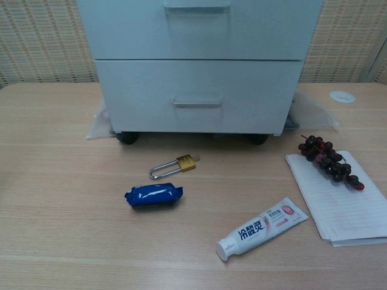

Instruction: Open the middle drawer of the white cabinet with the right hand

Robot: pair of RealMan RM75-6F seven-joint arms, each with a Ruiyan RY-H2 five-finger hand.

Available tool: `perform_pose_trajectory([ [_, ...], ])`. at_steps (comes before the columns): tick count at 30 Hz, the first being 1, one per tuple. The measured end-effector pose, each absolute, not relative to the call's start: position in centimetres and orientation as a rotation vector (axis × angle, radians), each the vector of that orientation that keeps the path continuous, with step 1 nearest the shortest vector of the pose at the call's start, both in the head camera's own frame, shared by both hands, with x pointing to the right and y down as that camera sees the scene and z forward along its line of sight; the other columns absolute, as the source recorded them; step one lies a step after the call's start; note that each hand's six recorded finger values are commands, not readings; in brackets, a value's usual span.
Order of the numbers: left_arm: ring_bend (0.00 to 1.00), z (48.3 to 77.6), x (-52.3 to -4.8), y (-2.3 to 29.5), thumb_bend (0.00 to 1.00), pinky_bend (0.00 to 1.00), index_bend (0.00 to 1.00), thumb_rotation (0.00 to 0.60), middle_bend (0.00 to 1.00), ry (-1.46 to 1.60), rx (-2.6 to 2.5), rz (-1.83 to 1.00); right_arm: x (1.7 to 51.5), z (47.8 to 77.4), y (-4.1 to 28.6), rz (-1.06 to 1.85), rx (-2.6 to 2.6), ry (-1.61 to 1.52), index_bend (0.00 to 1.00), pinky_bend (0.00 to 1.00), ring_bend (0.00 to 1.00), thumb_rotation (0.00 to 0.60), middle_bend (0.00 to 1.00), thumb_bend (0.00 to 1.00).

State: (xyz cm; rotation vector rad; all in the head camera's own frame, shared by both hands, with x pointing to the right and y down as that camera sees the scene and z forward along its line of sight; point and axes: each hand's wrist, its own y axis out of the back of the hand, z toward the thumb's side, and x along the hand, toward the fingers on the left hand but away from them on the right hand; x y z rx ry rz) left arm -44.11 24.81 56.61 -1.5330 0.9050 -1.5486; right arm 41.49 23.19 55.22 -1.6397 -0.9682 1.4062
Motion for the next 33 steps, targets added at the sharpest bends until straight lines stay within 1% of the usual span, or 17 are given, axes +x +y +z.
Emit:
perform_pose_trajectory([
  [14, 0.07, 56.6, -43.8, 24.6, 0.31, 0.13, 0.14, 0.6, 0.04, 0.898, -1.534, -1.542, 41.6, 55.1, 23.2, 1.411, -1.638, -0.966, 0.41, 0.61, 0.51, 0.6, 0.53, 0.31],
  [18, 0.07, 56.6, -43.6, 24.5, 0.31, 0.13, 0.14, 0.6, 0.04, 0.883, -1.537, -1.532, 41.4, 54.9, 22.8, 1.41, -1.636, -0.954, 0.39, 0.61, 0.53, 0.6, 0.57, 0.31],
  [25, 0.07, 56.4, -43.3, 24.2, 0.31, 0.13, 0.14, 0.6, 0.04, 0.881, -1.537, -1.52, 39.8, 54.3, 21.1, 1.359, -1.632, -0.891, 0.35, 0.63, 0.64, 0.6, 0.67, 0.31],
  [29, 0.07, 56.3, -43.2, 24.2, 0.31, 0.13, 0.14, 0.6, 0.04, 0.88, -1.54, -1.518, 38.2, 54.3, 19.9, 1.32, -1.658, -0.837, 0.31, 0.7, 0.74, 0.6, 0.75, 0.31],
  [33, 0.07, 56.3, -43.2, 24.2, 0.31, 0.13, 0.14, 0.6, 0.04, 0.876, -1.539, -1.516, 36.2, 54.8, 18.8, 1.292, -1.702, -0.766, 0.26, 0.77, 0.82, 0.6, 0.8, 0.31],
])
